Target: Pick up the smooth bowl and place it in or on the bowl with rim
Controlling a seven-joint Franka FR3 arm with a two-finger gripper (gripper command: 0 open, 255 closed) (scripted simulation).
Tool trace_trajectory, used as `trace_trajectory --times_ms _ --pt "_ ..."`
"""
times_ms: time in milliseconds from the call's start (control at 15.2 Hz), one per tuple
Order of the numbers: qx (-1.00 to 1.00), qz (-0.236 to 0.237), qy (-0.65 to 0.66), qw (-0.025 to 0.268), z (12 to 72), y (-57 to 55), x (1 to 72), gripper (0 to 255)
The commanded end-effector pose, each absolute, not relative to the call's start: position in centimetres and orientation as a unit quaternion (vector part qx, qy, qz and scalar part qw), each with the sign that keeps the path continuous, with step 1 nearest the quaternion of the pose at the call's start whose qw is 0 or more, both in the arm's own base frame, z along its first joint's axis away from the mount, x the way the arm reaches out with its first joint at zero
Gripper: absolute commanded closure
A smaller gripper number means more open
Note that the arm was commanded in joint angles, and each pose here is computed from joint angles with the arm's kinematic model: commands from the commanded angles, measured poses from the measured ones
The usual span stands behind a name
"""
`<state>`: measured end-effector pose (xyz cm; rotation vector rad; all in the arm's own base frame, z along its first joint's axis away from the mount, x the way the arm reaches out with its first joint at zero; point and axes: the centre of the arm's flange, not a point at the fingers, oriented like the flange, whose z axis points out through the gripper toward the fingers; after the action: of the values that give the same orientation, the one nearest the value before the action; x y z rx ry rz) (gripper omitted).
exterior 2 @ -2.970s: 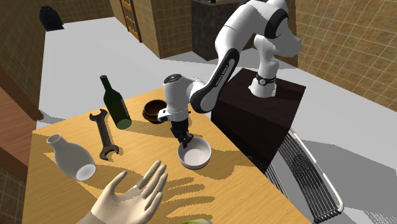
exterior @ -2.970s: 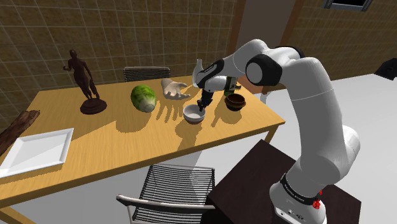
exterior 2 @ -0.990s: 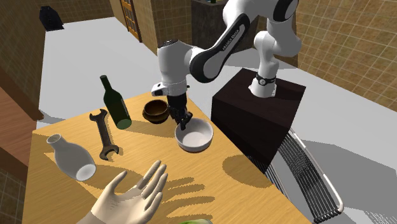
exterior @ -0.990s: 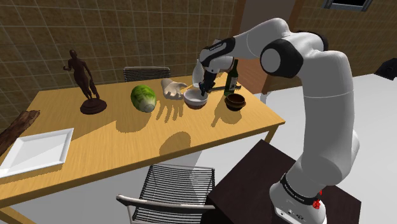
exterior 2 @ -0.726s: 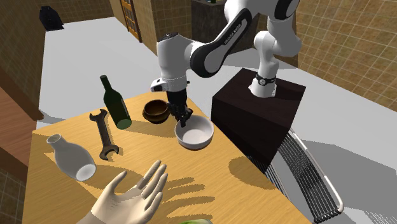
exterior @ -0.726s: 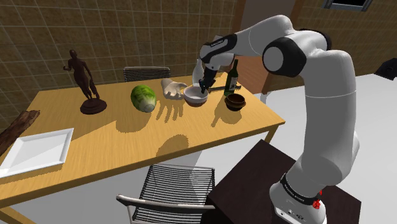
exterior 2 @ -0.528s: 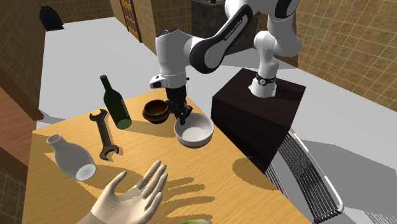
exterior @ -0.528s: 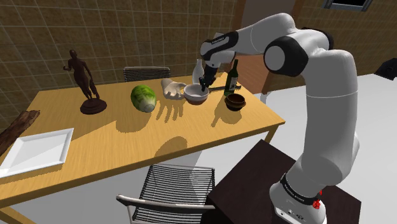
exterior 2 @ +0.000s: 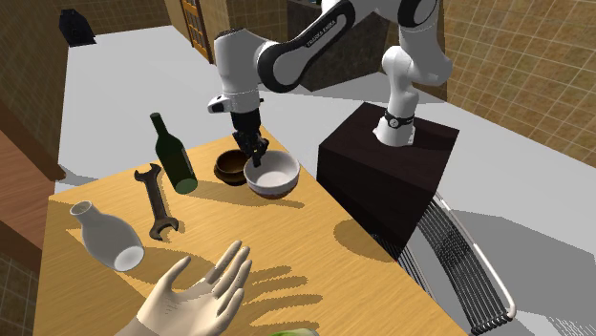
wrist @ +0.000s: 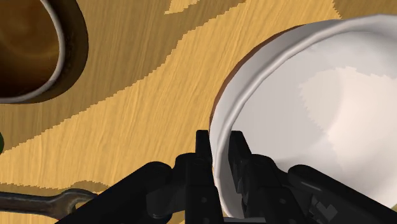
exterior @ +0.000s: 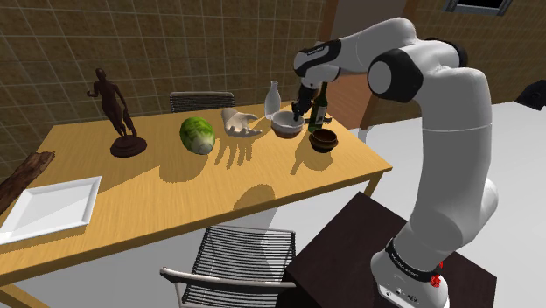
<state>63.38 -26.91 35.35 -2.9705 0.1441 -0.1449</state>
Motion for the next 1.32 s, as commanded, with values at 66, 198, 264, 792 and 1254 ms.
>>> trace_trajectory --times_ms 66,198,264,792,1254 --pt "-0.994 -0.049 0.048 0.082 35.9 -30.7 62.4 255" --pt "-0.994 -0.049 0.048 0.082 36.1 -33.3 61.7 255" --pt "-0.994 -0.049 0.048 0.082 36.2 -34.5 61.3 255" --pt "-0.994 -0.049 0.048 0.082 37.0 -44.6 58.4 255" --pt "-0.994 -0.049 0.048 0.082 37.7 -53.1 55.9 255"
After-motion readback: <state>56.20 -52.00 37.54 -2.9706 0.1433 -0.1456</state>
